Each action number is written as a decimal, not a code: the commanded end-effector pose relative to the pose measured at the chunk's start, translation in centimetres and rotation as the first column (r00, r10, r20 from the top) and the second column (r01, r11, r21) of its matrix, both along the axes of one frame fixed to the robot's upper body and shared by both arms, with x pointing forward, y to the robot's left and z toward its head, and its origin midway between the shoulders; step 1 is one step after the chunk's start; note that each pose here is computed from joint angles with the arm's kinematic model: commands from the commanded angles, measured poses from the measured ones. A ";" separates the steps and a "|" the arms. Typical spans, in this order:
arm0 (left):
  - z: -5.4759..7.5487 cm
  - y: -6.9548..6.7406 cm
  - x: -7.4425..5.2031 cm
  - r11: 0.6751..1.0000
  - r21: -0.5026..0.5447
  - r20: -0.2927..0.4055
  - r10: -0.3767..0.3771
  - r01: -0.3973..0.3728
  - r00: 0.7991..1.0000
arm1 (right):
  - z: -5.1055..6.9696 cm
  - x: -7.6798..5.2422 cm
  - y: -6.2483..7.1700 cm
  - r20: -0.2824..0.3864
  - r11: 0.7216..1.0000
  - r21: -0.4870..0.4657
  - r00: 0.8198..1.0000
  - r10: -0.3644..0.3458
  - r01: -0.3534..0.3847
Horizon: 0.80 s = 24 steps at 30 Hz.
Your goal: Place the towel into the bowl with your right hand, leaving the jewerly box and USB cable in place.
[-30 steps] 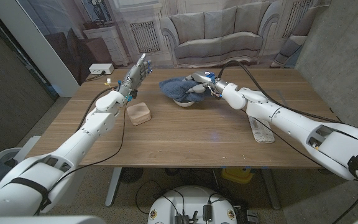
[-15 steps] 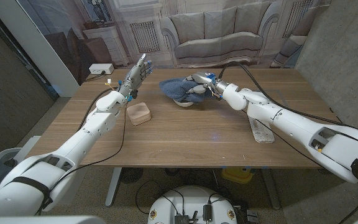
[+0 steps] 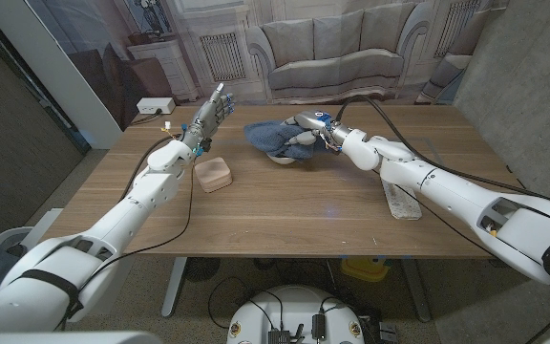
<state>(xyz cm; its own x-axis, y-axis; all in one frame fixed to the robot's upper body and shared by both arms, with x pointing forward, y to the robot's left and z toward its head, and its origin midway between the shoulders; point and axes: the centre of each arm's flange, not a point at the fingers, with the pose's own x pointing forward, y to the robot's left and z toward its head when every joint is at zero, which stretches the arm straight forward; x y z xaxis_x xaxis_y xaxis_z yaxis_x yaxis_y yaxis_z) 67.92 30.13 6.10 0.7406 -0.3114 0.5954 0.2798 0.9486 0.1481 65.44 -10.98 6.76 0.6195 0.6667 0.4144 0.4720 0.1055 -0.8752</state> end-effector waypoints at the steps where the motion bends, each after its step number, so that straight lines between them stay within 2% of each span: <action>1: 0.2 -0.2 0.2 1.000 0.012 -0.003 -0.006 0.006 1.000 | -0.2 -0.1 0.0 0.006 1.000 -0.015 1.000 -0.009 0.009; 24: 0.7 -0.5 0.5 1.000 0.020 0.002 -0.014 0.014 1.000 | -0.6 -0.4 -0.2 0.006 0.999 -0.038 1.000 -0.027 0.027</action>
